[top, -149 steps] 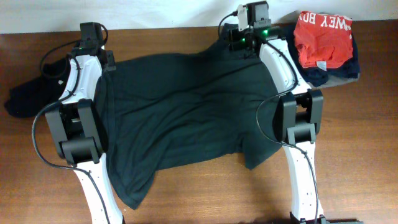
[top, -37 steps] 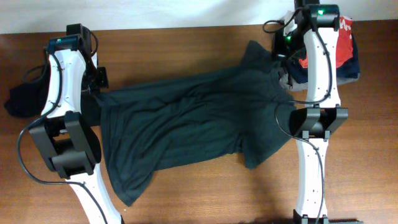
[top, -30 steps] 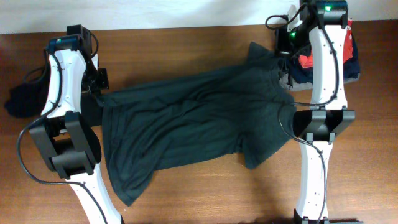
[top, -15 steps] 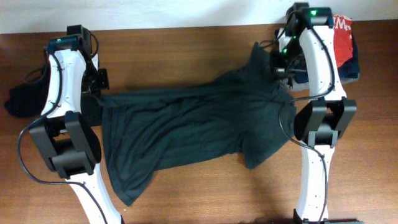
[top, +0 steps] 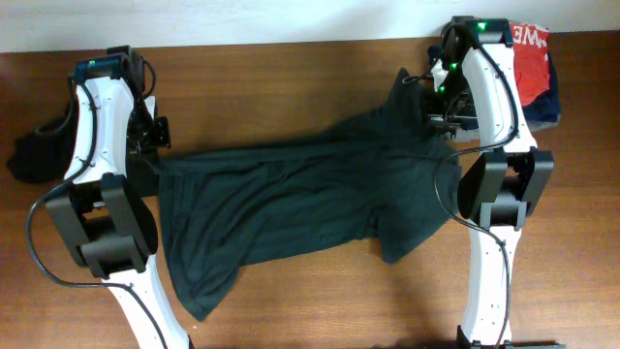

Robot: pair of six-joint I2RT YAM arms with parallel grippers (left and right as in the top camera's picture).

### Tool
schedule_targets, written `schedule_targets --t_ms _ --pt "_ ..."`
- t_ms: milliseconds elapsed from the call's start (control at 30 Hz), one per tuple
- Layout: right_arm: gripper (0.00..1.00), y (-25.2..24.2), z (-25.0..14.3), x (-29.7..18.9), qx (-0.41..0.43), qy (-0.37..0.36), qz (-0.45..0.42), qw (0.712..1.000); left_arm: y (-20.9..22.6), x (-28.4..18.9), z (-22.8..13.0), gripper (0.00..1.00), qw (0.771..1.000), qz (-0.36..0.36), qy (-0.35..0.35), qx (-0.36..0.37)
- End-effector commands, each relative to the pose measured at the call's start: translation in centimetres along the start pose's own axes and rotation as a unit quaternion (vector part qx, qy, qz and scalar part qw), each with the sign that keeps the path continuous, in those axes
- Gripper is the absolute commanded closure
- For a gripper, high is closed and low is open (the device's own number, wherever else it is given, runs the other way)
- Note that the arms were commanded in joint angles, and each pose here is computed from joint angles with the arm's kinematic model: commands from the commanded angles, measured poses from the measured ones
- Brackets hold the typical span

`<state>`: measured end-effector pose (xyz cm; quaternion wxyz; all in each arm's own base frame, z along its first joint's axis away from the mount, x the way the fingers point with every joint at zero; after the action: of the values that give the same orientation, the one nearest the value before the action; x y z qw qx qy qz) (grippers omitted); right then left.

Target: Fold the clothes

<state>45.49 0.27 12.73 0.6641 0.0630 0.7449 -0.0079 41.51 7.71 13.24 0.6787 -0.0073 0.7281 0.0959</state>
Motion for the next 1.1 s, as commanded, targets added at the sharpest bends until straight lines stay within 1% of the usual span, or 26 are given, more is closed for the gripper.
schedule_targets --t_ms 0,67,100,167,200,233,267,300,333,433,500,567,633,667,700,733,767,833,867,900,967,1067 --pt "0.96 -0.3 -0.2 -1.4 -0.007 -0.018 -0.02 1.0 0.1 -1.0 -0.6 1.0 1.0 -0.003 -0.004 0.001" --pt "0.96 -0.3 -0.1 -1.4 -0.008 -0.02 -0.02 1.0 -0.3 -0.6 -0.9 0.99 1.0 -0.016 0.003 0.002" --pt "0.96 -0.3 -0.1 -1.4 -0.008 -0.02 -0.02 1.0 -0.4 -0.5 -1.0 0.97 1.0 -0.021 0.006 0.002" --pt "0.96 -0.3 -0.1 -1.4 -0.008 -0.02 -0.02 1.0 -0.6 0.0 -1.1 0.7 1.0 -0.024 0.011 0.003" --pt "0.94 -0.3 -0.1 -1.4 -0.008 -0.02 -0.02 1.0 -0.6 0.2 -1.2 0.55 1.0 -0.024 0.013 0.003" --pt "0.91 -0.3 -0.1 -1.4 -0.008 -0.02 -0.02 1.0 -0.6 0.3 -1.2 0.51 1.0 -0.024 0.013 0.003" --pt "0.88 -0.3 -0.1 -1.4 -0.008 -0.021 -0.02 1.0 -0.6 0.3 -1.2 0.5 1.0 -0.024 0.013 0.003" --pt "0.82 -0.3 0.0 -1.4 -0.008 -0.022 -0.02 1.0 -0.6 0.3 -1.1 0.49 1.0 -0.024 0.01 0.003" --pt "0.8 -0.3 0.0 -1.4 -0.008 -0.023 -0.02 1.0 -0.6 0.3 -0.9 0.48 1.0 -0.024 0.006 0.002" --pt "0.76 -0.3 0.2 -1.4 -0.008 -0.028 -0.019 0.999 -0.5 0.1 -0.3 0.48 1.0 -0.023 -0.011 0.0" --pt "0.75 -0.2 0.4 -1.8 -0.008 -0.034 -0.012 0.999 -0.5 -0.4 0.2 0.48 0.999 -0.022 -0.025 -0.001" --pt "0.75 0.0 0.5 -2.7 -0.007 -0.048 0.001 0.999 -0.4 -1.2 0.6 0.48 0.999 -0.023 -0.038 -0.003" --pt "0.74 0.3 0.7 -4.6 -0.008 -0.076 0.015 0.997 -0.2 -2.6 1.1 0.48 0.998 -0.023 -0.062 -0.005" --pt "0.71 0.3 0.7 -5.6 -0.008 -0.091 0.019 0.996 -0.1 -3.5 1.2 0.48 0.997 -0.023 -0.075 -0.008" --pt "0.67 0.4 0.7 -6.8 -0.01 -0.11 0.02 0.994 0.0 -4.5 1.3 0.48 0.996 -0.024 -0.09 -0.01" --pt "0.55 0.6 0.7 -8.2 -0.012 -0.132 0.024 0.991 0.2 -5.7 1.4 0.48 0.994 -0.025 -0.107 -0.012" --pt "0.47 0.8 0.4 -9.8 -0.015 -0.153 0.031 0.988 0.3 -7.1 1.4 0.47 0.992 -0.025 -0.127 -0.014" --pt "0.32 1.0 -0.3 -12.0 -0.018 -0.182 0.033 0.983 0.6 -9.4 1.2 0.45 0.987 -0.025 -0.158 -0.017" --pt "0.27 1.0 -0.9 -13.2 -0.02 -0.196 0.034 0.98 0.8 -10.8 1.0 0.44 0.984 -0.025 -0.177 -0.02" --pt "0.24 1.1 -1.4 -14.3 -0.021 -0.207 0.035 0.977 1.0 -12.1 0.7 0.42 0.98 -0.025 -0.194 -0.021" --pt "0.21 1.2 -2.5 -16.5 -0.023 -0.233 0.037 0.971 1.1 -14.5 -0.1 0.37 0.973 -0.032 -0.226 -0.023" --pt "0.19 1.3 -4.4 -19.5 -0.024 -0.269 0.04 0.962 0.8 -18.0 -1.8 0.3 0.96 -0.059 -0.271 -0.02"
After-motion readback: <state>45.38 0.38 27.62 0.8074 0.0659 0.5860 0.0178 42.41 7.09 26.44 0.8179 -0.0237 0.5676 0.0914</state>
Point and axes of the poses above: each gripper's point midway between its finger pads, its own x axis out along the fingers, its own y axis along the line the jaws close on, z = x × y, the point moved 4 cm from there along -x, back along the fingers, and after that the axes turned 2 degrees about x, right-handed, at the moved point
